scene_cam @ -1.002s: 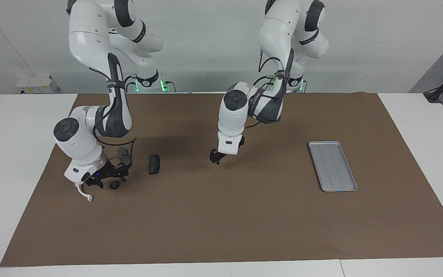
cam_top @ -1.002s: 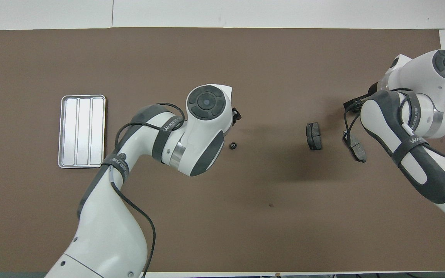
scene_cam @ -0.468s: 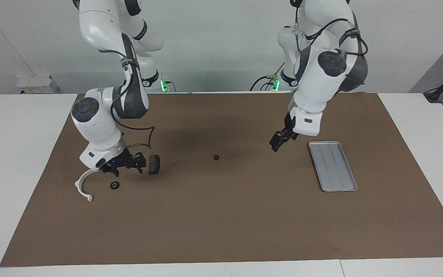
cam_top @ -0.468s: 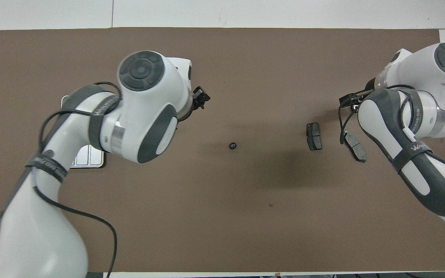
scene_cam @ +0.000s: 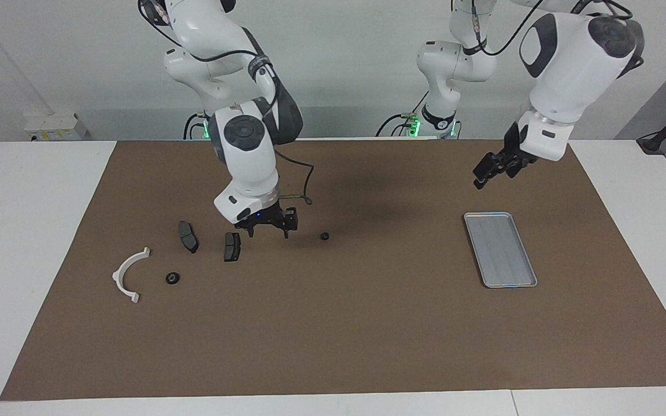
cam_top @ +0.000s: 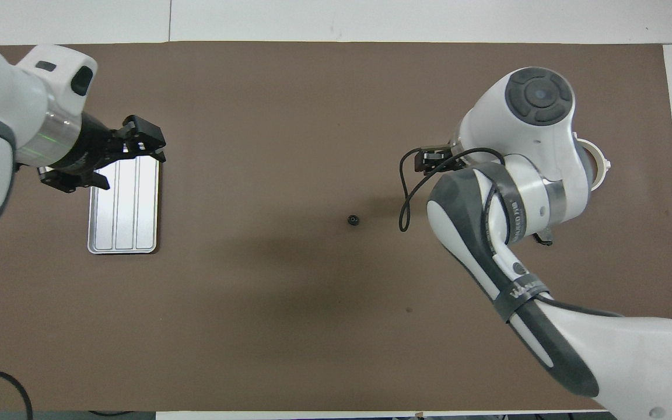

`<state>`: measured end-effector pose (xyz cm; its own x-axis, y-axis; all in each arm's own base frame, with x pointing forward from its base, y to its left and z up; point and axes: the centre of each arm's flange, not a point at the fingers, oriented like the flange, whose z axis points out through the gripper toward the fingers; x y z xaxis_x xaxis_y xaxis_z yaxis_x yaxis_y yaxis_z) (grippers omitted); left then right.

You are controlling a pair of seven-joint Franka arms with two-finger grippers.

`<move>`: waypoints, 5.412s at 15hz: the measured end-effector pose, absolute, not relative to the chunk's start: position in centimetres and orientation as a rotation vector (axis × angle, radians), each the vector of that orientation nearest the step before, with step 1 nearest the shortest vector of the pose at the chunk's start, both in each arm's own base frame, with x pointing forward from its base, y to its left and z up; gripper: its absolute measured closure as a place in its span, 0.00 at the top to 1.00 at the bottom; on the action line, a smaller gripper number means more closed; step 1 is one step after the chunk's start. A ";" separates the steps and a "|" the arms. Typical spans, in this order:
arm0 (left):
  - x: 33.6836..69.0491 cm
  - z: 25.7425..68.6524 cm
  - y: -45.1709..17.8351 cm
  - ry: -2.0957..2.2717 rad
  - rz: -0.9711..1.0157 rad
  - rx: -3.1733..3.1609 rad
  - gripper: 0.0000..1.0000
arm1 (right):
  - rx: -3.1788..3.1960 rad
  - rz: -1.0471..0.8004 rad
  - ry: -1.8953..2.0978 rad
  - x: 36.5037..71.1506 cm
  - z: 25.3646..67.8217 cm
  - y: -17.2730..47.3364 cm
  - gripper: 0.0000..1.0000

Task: Place bearing gear from tray to pile
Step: 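Retract the left gripper to rest while the right gripper reaches the gear, then close the right gripper on the second black gear and lift it, then carry the gear with the right gripper beside the first gear and lower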

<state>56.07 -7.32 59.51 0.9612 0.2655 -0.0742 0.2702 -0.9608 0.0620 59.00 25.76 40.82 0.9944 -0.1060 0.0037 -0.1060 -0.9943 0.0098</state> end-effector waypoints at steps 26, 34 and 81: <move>54.4 60.5 -0.2 0.179 -0.187 3.047 1.00 | 3.126 -0.023 -0.200 54.7 30.0 36.5 0.90; 54.4 60.4 0.1 0.168 -0.186 3.047 1.00 | 3.118 -0.043 -0.181 54.3 29.3 36.3 0.80; 55.3 59.4 -1.5 0.057 -0.117 3.129 1.00 | 3.116 -0.019 0.412 64.9 29.4 3.1 0.24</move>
<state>55.33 -1.50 59.37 0.9965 0.0359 -0.0751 0.0367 -0.9993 0.0088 64.85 3.15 29.45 0.9655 0.2600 -0.0116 0.2600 -0.9656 -0.0037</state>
